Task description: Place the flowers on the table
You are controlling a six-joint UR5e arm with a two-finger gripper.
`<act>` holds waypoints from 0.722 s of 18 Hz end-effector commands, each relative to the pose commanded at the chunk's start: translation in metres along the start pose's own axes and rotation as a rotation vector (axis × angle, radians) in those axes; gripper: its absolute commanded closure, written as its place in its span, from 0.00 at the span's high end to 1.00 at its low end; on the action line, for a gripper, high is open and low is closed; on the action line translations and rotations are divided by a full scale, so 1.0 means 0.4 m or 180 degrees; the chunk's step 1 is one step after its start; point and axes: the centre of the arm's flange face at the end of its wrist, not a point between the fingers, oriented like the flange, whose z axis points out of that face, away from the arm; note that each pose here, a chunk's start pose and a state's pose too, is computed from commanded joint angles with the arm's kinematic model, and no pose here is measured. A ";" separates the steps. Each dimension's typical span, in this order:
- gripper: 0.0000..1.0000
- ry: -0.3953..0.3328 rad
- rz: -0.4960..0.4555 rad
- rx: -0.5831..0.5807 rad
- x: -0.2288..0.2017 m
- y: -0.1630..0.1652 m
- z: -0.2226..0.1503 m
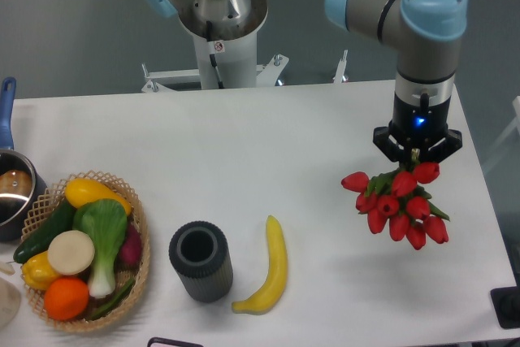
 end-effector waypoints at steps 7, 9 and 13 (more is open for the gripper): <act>0.04 0.0140 0.0029 -0.0198 0.062 0.033 0.082; 0.07 0.0175 0.0073 -0.0341 0.093 0.045 0.123; 0.34 0.0242 0.0135 -0.0409 0.123 0.030 0.165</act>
